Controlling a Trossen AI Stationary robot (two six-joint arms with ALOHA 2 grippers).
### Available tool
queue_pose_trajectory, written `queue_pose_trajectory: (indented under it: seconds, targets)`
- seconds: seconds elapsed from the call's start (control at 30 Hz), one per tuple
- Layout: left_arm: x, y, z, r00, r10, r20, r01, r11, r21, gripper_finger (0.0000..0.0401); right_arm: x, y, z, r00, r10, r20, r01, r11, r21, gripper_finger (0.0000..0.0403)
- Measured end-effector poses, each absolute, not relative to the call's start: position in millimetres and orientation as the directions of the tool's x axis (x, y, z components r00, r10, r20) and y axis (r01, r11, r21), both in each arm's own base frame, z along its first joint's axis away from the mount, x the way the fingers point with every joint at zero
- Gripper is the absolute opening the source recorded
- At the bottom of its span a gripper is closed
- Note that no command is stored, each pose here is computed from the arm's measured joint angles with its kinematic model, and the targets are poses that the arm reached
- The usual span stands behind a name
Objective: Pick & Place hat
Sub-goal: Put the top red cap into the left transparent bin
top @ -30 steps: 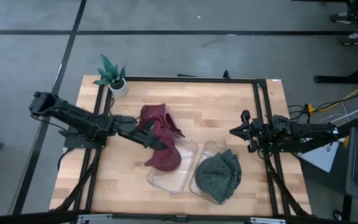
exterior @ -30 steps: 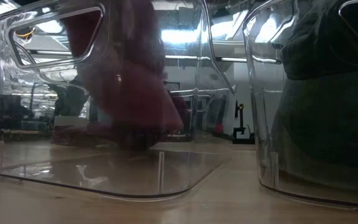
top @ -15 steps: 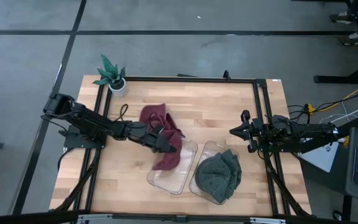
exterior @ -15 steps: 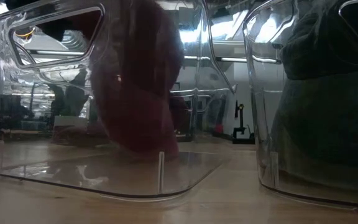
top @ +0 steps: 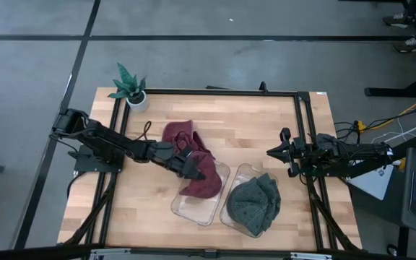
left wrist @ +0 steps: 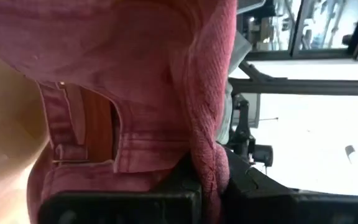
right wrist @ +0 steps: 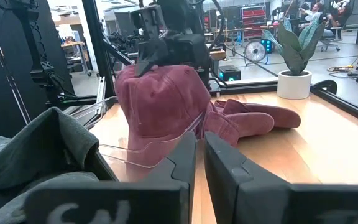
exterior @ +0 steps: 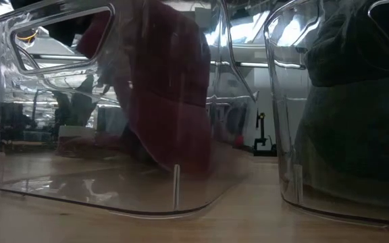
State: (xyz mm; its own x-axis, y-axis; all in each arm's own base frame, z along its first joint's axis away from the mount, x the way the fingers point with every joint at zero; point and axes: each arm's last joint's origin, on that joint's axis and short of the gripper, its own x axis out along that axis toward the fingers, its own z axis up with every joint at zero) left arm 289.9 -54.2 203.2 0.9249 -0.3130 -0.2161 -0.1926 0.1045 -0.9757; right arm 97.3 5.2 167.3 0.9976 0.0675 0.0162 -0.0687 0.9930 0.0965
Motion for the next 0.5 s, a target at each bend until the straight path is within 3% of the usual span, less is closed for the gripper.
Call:
queue_pose_trajectory:
  seconds: [0.5]
  targets:
    - [279, -61, 179, 0.81, -0.361, -0.463, -0.4, 0.238, -0.885, 0.0011, 97, 5, 167, 0.998, 0.067, 0.016, -0.069, 0.993, 0.096, 0.0034]
